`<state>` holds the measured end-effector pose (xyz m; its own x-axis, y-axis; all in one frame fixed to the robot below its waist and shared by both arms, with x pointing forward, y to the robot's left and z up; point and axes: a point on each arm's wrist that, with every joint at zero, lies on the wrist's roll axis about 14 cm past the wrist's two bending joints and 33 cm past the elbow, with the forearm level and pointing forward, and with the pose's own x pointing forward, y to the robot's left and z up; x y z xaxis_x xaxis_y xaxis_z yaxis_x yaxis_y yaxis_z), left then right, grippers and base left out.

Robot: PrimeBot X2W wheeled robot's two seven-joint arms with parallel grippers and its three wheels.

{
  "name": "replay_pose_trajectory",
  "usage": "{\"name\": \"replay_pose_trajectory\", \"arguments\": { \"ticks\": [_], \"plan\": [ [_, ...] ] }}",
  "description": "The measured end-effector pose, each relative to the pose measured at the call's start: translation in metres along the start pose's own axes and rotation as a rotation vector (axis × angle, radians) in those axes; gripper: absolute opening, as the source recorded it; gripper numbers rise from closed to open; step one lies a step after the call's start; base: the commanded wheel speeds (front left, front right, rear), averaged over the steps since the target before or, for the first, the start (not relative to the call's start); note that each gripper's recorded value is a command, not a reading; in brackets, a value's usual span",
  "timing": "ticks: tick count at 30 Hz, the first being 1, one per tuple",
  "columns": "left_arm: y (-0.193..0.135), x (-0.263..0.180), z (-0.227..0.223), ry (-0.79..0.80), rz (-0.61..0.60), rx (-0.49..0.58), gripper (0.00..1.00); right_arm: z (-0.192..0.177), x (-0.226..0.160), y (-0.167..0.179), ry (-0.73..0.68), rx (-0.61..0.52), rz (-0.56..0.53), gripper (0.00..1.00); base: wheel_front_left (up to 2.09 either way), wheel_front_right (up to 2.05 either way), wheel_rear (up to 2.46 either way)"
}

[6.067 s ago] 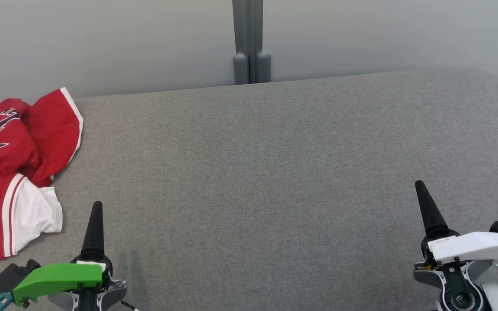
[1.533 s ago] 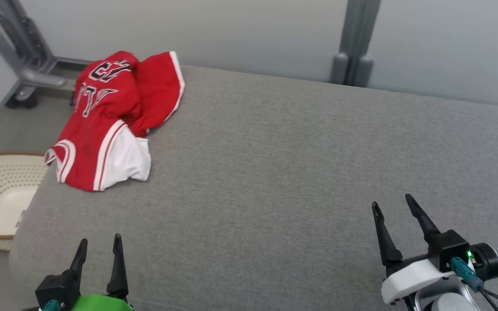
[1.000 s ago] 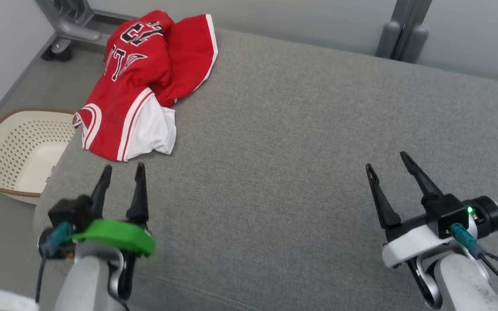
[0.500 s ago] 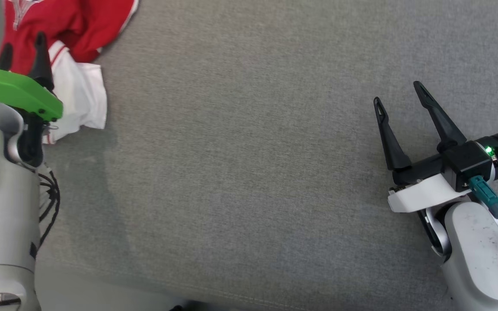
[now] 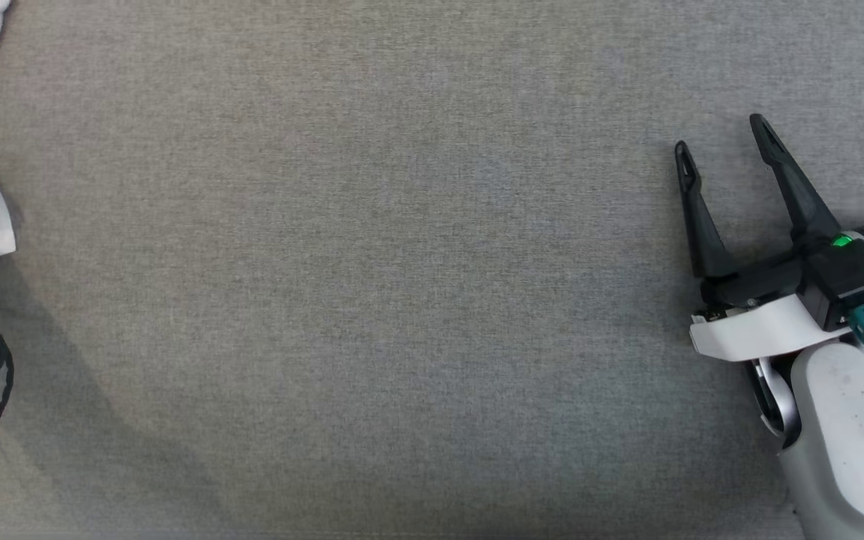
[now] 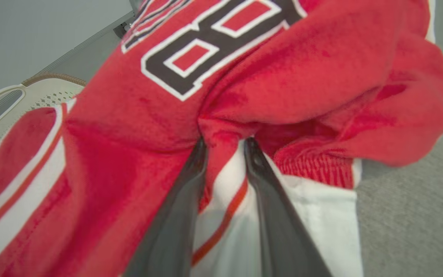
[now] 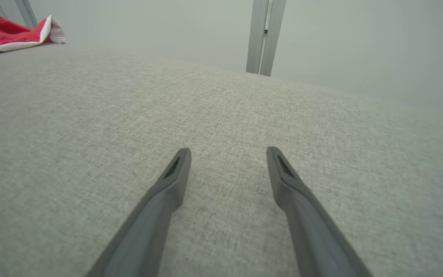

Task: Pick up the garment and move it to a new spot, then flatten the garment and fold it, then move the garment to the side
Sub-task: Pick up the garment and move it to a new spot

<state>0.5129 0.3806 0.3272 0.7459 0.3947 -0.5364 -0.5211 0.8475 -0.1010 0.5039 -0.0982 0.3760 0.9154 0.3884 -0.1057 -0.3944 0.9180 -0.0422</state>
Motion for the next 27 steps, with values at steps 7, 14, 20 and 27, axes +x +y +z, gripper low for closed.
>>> {"name": "replay_pose_trajectory", "arguments": {
  "ticks": [7,14,20,27],
  "plan": [
    [-0.011,-0.009,0.039,-0.120,-0.073,0.058,0.00,-0.004,-0.026,-0.003,0.052,0.019,-0.046,1.00,0.00,0.00,0.00],
    [-0.036,-0.048,0.137,-0.375,-0.197,0.103,0.00,0.010,-0.049,0.013,0.055,0.066,-0.055,1.00,0.00,0.00,0.00],
    [-0.071,-0.117,0.218,-0.578,-0.349,0.141,0.00,0.040,-0.064,0.022,-0.001,0.078,-0.068,1.00,0.00,0.00,0.00],
    [-0.118,-0.232,0.275,-0.751,-0.566,0.142,0.00,0.070,-0.085,0.017,-0.065,0.074,-0.113,1.00,0.00,0.00,0.00]
  ]
}}
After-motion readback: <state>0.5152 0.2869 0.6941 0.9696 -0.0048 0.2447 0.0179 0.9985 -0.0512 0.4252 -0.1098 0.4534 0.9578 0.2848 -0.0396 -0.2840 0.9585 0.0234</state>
